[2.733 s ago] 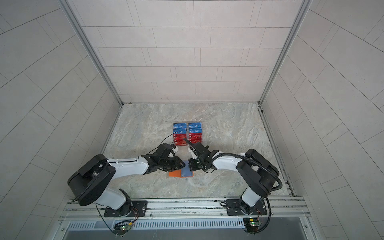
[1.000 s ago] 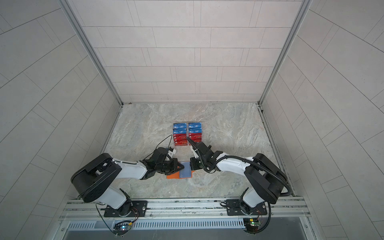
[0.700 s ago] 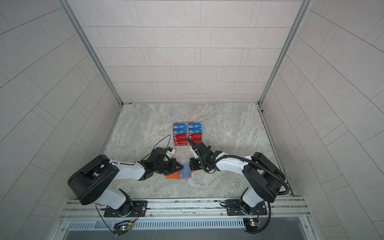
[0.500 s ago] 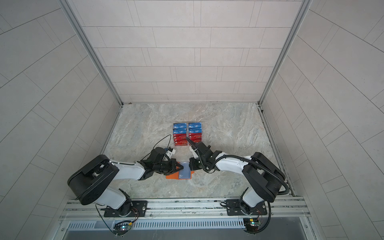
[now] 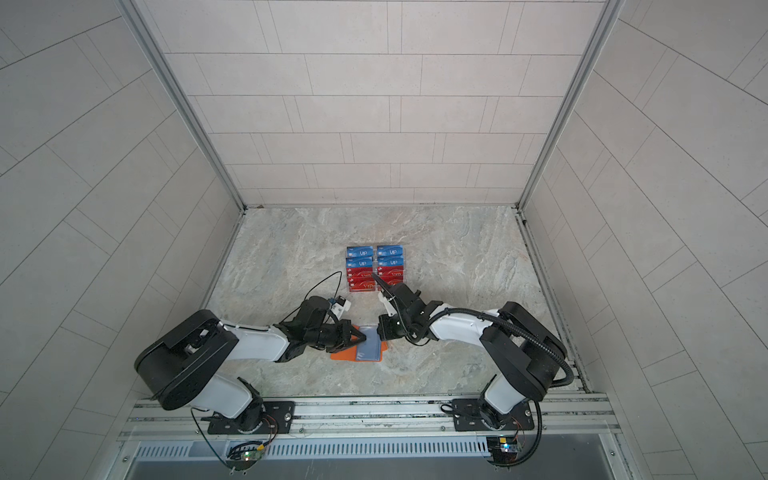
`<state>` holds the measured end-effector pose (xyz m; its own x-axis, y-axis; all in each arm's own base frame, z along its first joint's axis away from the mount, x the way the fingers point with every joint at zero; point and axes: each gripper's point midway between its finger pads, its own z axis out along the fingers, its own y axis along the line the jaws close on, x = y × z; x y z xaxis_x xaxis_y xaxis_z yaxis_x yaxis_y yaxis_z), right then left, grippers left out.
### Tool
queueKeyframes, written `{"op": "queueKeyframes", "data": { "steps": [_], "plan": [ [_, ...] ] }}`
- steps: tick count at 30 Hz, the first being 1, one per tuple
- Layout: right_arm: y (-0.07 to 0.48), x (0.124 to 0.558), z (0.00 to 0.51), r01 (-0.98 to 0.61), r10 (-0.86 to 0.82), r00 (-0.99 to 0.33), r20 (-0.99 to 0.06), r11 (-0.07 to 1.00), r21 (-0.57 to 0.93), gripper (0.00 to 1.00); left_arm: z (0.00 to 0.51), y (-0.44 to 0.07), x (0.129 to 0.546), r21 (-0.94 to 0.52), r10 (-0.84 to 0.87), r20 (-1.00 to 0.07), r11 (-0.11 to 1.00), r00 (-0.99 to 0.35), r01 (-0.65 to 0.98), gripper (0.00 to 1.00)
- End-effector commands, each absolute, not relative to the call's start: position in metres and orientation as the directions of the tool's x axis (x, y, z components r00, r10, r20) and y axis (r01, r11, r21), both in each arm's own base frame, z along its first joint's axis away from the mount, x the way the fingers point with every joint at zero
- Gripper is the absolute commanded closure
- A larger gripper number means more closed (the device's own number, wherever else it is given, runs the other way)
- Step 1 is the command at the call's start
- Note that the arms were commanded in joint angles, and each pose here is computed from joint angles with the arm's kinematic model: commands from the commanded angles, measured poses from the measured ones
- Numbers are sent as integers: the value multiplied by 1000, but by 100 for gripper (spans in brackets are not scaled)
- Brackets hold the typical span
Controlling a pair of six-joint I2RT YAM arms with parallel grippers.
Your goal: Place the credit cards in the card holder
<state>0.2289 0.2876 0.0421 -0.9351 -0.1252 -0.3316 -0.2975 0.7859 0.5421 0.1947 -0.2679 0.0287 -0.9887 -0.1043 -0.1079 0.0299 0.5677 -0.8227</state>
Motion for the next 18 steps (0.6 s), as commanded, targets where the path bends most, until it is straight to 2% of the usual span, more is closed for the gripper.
{"op": "queueKeyframes", "data": {
  "steps": [1,7,18],
  "plan": [
    [284,226,35,-277,-116,-943,-313,793,542,94,35,-265,196,-833,-102,-141,549,-985,62,100],
    [290,223,37,-287,-119,-943,-311,763,579,94,42,-267,195,-858,-106,-152,508,-983,77,100],
    [302,213,32,-293,-138,-950,-280,705,646,94,39,-268,193,-860,-95,-141,505,-986,74,100]
  ]
}}
